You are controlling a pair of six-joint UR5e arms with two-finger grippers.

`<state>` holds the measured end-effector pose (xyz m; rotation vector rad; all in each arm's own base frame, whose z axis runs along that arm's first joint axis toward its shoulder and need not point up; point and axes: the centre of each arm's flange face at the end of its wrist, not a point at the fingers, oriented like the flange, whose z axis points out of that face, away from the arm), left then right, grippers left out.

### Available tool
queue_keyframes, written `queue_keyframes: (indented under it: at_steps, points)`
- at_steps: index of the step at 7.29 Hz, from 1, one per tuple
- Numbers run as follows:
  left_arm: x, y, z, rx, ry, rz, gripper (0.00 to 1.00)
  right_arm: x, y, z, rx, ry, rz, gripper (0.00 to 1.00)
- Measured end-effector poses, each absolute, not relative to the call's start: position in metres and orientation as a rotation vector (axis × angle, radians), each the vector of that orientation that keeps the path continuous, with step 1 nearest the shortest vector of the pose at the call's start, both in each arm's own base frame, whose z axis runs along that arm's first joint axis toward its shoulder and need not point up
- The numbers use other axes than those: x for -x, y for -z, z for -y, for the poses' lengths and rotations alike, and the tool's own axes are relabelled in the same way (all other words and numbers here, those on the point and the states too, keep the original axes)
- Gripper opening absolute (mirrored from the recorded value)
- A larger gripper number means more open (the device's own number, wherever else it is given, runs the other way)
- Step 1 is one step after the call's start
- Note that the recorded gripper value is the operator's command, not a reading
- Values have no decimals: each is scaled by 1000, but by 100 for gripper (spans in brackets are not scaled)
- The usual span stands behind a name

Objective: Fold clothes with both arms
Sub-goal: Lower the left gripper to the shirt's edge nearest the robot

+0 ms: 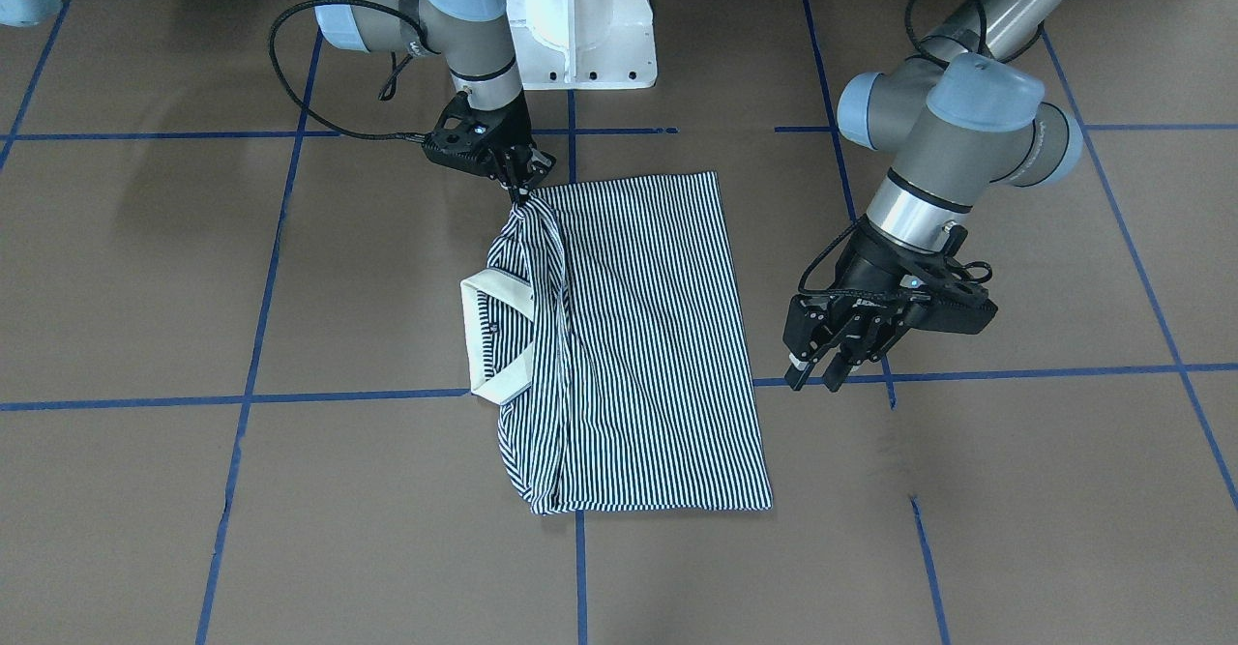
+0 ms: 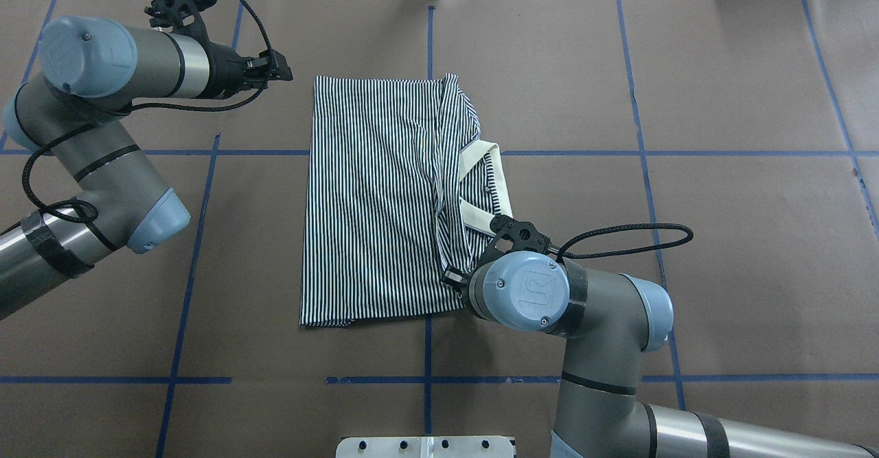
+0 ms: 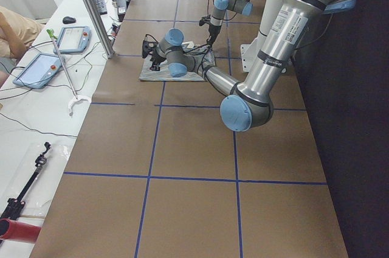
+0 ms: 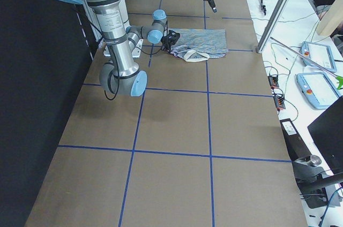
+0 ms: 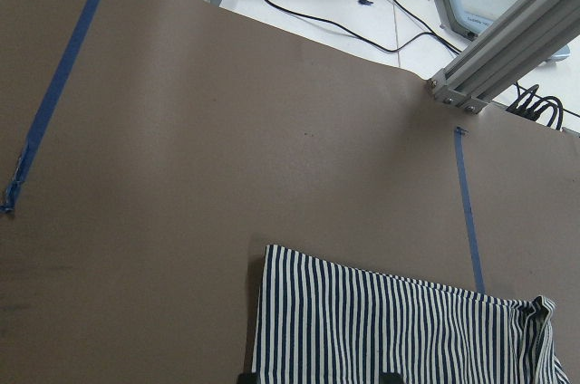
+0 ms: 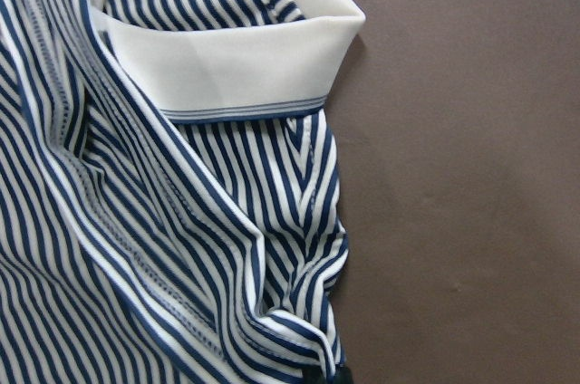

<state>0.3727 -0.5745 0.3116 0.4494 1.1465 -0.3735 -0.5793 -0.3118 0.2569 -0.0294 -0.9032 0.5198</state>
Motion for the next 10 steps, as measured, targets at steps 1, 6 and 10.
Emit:
queue_keyframes:
  at_steps: [1,6,10]
  points:
    - [-372,-311,574,-449,373,-1147,54,575,-253,312,33,-519,913,0]
    - [-363,-317,550,-371,428,-1194,55,560,-245,302,42,-511,943,0]
    - [-420,-308,379,-57,534,-1317,60,547,-247,284,54,-491,956,0]
